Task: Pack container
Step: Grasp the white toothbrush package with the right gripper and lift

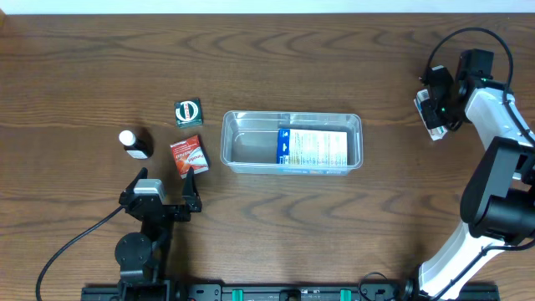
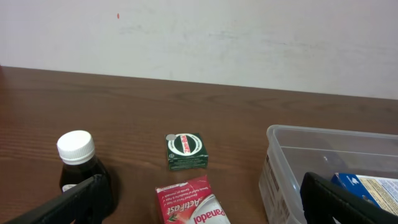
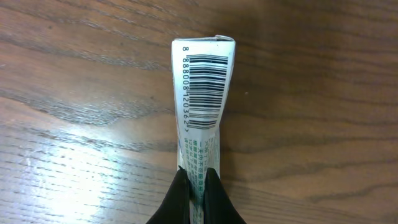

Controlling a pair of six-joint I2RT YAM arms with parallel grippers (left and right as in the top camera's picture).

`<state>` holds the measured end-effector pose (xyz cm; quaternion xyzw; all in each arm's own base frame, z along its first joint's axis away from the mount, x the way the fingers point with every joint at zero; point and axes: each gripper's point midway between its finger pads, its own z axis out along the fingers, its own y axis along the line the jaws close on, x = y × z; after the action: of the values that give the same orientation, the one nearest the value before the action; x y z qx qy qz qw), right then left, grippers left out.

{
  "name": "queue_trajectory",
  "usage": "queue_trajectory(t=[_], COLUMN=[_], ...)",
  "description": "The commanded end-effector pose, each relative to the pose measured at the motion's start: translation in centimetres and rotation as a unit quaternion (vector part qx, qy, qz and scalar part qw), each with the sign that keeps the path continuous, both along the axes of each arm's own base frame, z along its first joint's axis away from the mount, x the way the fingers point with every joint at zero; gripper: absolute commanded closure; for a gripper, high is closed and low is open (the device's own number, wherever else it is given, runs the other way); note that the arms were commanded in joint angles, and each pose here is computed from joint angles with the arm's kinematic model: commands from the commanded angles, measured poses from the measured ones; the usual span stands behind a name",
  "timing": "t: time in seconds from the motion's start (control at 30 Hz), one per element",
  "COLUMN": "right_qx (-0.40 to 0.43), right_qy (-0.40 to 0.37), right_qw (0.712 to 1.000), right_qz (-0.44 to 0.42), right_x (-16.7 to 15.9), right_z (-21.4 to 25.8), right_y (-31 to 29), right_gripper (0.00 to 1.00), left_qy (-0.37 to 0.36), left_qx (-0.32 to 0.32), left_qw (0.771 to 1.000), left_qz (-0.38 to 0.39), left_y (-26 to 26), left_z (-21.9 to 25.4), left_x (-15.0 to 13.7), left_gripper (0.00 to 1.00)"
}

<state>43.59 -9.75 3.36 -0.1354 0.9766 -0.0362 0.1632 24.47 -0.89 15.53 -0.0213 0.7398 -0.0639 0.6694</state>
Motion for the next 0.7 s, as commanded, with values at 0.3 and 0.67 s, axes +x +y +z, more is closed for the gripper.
queue_trajectory(t=[0.3, 0.67], right_qx=[-0.060, -0.119], right_qy=[-0.184, -0.183], right_qw=[0.963, 0.845], right_qz=[0.185, 0.489], right_x=[2.0, -5.4], right_z=[16.9, 20.2], right_y=[10.3, 23.3], right_gripper=[0.99, 0.99], left_qy=[0.023, 0.023], left_qx=[0.003, 0.003], left_qw=[1.000, 1.000], left_qz=[-0.008, -0.008], left_y=[-0.2, -0.2], left_z=[-1.5, -1.5], left_x=[-0.1, -0.1], left_gripper=[0.02, 0.02])
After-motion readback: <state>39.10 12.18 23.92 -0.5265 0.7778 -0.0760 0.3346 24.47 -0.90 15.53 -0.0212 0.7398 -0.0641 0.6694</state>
